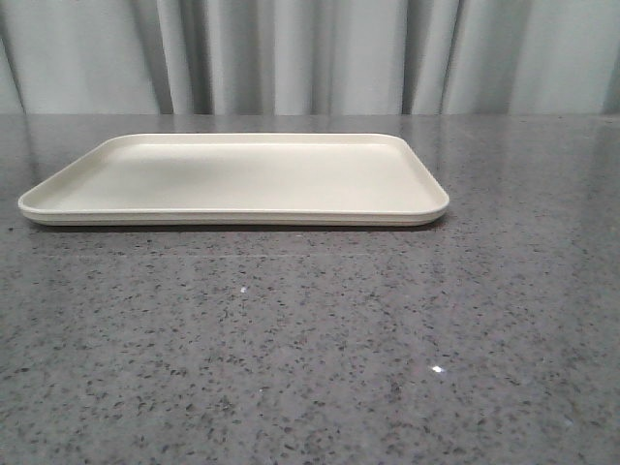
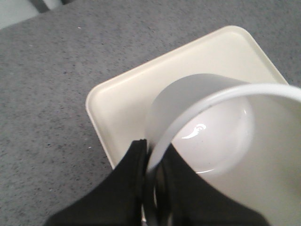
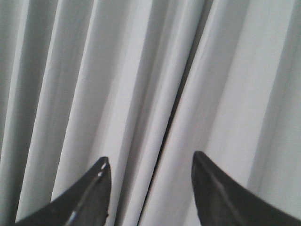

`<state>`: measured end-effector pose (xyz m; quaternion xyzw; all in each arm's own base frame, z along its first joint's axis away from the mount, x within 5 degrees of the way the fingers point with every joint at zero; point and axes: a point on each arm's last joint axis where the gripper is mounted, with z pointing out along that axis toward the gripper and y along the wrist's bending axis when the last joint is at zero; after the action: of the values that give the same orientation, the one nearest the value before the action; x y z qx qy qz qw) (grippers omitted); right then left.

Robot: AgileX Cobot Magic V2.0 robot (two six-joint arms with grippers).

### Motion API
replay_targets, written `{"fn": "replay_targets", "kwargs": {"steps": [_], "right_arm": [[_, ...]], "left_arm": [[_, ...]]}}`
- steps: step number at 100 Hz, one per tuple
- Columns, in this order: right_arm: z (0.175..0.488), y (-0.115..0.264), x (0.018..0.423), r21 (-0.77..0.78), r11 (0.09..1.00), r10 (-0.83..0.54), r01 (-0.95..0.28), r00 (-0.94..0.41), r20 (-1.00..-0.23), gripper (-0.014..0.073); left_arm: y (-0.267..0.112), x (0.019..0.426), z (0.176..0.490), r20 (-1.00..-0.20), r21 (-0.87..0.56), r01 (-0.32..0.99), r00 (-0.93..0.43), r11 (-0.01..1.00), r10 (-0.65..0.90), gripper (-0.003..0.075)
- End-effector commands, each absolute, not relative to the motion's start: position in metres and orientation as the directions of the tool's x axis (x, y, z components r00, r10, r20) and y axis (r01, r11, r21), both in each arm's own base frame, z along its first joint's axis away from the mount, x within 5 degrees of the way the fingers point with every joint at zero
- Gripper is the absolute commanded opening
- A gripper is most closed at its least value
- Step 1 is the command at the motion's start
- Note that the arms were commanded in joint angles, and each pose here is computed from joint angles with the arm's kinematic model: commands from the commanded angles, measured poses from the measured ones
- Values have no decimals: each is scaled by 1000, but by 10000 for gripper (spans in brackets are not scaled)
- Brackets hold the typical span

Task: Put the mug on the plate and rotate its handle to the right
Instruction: 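Lower the held mug onto the tray with the left gripper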

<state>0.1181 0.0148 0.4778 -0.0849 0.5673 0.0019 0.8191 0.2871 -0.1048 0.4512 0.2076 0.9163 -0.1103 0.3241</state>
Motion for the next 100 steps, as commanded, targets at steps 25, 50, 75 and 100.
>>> {"fn": "replay_targets", "kwargs": {"steps": [25, 50, 75, 100], "right_arm": [[489, 13, 114, -129, 989, -89, -77, 389, -917, 401], [489, 13, 114, -130, 988, -89, -80, 388, -917, 401], [488, 14, 114, -135, 987, -90, -92, 386, -918, 401], [488, 14, 114, -135, 986, -90, -93, 386, -918, 401]], "left_arm": [[-153, 299, 438, -653, -48, 552, -648, 832, 392, -20], [-165, 324, 405, -580, -62, 549, -700, 834, 418, -20], [-173, 337, 382, -521, -86, 548, -737, 832, 431, -20], [-177, 342, 367, -457, -114, 548, -770, 829, 446, -20]]}}
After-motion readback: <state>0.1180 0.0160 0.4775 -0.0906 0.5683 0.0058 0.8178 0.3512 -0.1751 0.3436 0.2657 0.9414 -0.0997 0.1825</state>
